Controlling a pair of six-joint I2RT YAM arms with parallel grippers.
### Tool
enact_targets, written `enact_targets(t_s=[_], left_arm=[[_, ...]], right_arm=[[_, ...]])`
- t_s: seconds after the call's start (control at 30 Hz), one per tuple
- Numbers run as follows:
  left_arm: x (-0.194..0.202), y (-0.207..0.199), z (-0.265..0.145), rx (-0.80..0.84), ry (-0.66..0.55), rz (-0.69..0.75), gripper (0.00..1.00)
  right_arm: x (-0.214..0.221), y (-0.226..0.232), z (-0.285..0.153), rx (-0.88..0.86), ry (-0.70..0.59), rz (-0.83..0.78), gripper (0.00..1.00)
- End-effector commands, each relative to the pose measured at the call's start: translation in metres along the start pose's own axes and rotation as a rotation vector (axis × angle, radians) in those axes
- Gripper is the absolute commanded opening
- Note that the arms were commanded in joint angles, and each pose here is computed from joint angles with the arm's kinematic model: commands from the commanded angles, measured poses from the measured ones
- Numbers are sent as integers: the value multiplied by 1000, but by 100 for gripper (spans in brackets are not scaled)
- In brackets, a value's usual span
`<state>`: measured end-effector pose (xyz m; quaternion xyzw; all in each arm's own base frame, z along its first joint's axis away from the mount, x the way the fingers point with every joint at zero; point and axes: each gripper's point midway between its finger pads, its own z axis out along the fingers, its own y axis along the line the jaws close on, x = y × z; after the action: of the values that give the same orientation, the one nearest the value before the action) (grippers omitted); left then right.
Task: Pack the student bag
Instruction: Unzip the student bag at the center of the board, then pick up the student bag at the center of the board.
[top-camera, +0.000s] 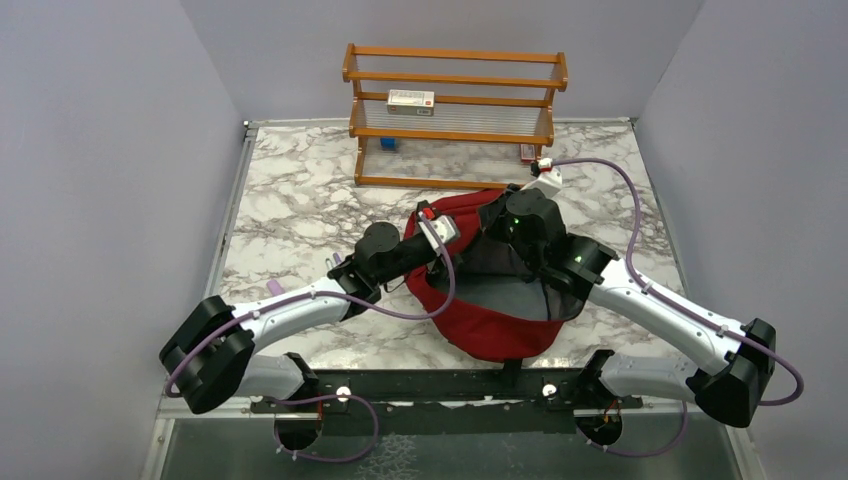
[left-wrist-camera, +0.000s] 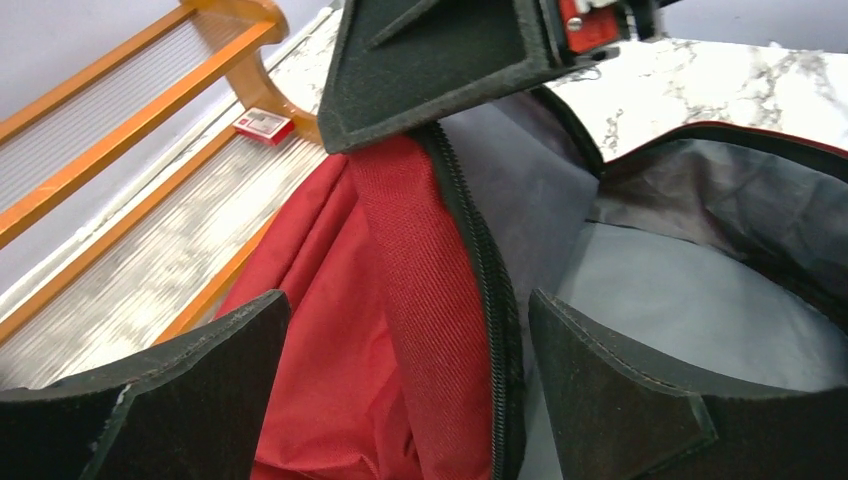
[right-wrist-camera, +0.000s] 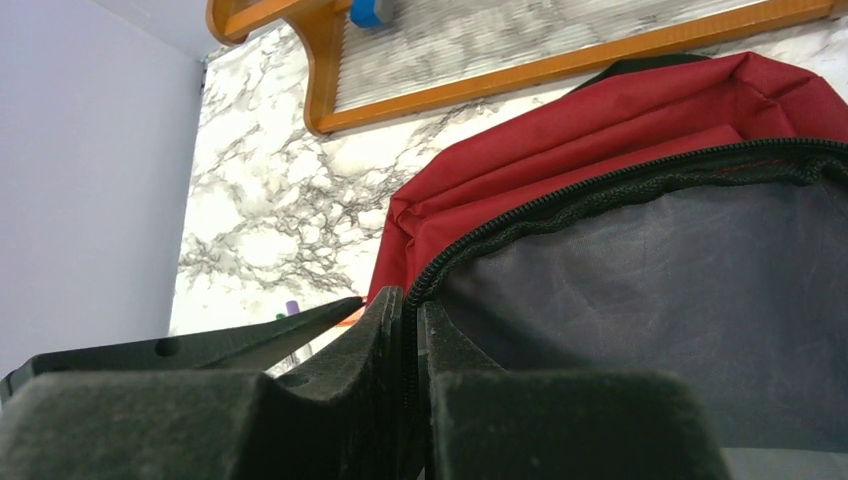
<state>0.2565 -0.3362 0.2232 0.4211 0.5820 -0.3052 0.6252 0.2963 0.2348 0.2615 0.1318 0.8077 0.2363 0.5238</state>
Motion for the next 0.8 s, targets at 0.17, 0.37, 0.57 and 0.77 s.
enact_targets(t_s=[0.17,0.37,0.57,0.77], left_arm=[[-8,22,9,-143,22,-4,48],[1,37,6,-243,49,-53,14],[0,45,15,-289,50,-117,5],[2,39,26,-254,56,-145,4]], right_arm=[[-17,11,-14,-69,-30,44,23],[-10,-25,-35,1,-26,60,40],[8,-80,-73,184,66,155,51],[38,-122,-119,426,236,298,65]])
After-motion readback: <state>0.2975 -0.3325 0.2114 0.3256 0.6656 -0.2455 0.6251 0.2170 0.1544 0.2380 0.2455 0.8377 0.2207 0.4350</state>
